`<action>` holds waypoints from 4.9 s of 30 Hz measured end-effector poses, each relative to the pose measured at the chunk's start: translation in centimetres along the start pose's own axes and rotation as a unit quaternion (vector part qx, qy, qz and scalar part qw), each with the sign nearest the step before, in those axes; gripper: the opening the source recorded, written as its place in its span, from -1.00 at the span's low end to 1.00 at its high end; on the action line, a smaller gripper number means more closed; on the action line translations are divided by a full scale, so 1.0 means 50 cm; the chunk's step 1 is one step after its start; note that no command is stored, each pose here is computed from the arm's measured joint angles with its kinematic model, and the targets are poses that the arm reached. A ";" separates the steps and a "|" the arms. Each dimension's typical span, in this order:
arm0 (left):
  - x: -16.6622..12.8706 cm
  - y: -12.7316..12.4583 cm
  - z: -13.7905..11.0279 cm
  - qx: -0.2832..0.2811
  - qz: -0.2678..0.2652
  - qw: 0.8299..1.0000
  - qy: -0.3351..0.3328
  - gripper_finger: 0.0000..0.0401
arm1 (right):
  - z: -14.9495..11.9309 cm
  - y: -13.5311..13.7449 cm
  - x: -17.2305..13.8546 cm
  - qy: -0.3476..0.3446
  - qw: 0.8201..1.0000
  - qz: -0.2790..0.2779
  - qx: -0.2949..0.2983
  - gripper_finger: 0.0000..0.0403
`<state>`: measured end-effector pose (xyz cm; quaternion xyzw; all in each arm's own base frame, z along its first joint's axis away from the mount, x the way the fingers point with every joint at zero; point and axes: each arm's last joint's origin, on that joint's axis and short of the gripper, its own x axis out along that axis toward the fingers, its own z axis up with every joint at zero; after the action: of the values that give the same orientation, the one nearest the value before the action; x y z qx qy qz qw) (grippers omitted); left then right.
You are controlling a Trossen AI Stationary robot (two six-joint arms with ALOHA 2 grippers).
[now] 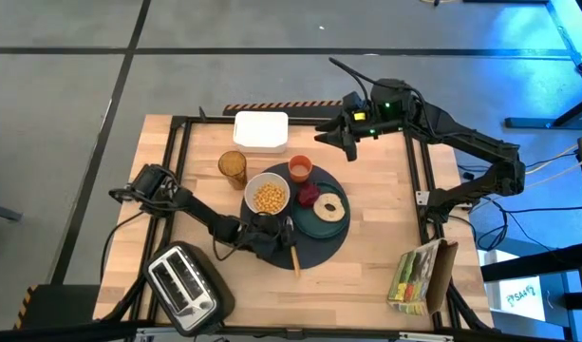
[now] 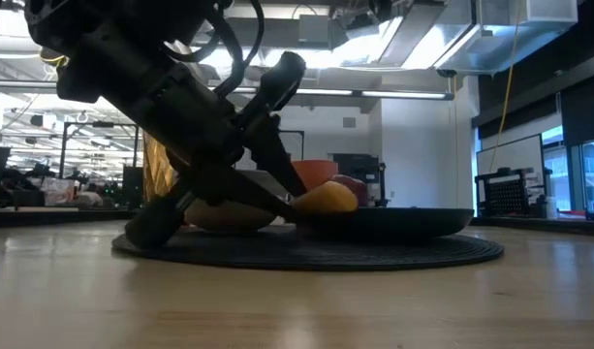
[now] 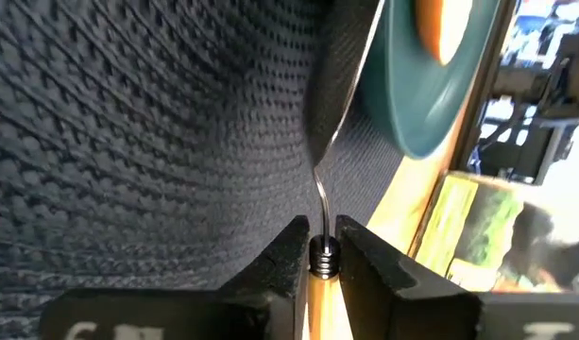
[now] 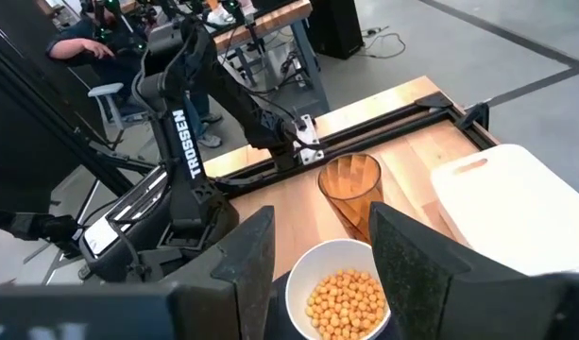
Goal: Arrange a breakfast setting
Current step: Put the yellow spoon to the bottom left of the green plate, then return to Home Position
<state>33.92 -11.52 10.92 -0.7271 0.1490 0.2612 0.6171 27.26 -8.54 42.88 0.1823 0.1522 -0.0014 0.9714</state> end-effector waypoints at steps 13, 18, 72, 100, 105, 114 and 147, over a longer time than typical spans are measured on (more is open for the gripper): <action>-0.006 -0.004 0.004 -0.037 -0.042 0.995 -0.078 -0.47 | -0.018 -0.004 -0.001 0.044 0.999 -0.011 -0.001 -0.20; -0.005 -0.003 0.001 -0.031 -0.030 0.998 -0.054 -0.40 | -0.019 -0.005 -0.001 0.048 0.999 -0.011 -0.007 -0.20; -0.537 -0.236 0.282 0.721 -0.200 0.628 -0.213 -0.99 | -0.270 0.113 -0.291 -0.177 0.979 0.004 -0.102 -0.96; -0.496 0.071 0.306 0.730 -0.248 0.628 -0.109 -1.00 | -0.519 0.014 -0.274 -0.161 0.976 0.030 -0.146 -1.00; -0.486 0.082 0.307 0.730 -0.246 0.628 -0.108 -1.00 | -0.546 0.005 -0.240 -0.177 0.973 0.038 -0.141 -1.00; -0.479 0.096 0.306 0.731 -0.250 0.625 -0.109 -1.00 | -0.570 -0.003 -0.214 -0.194 0.972 0.044 -0.128 -1.00; -0.438 0.123 0.298 0.723 -0.284 0.616 -0.133 -1.00 | -0.630 -0.028 -0.172 -0.173 0.975 0.017 -0.141 -1.00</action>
<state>9.72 -0.53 16.72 -0.0093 -0.0077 -0.0251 0.9996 9.69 0.87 16.98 0.0432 -0.0224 0.0047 0.9988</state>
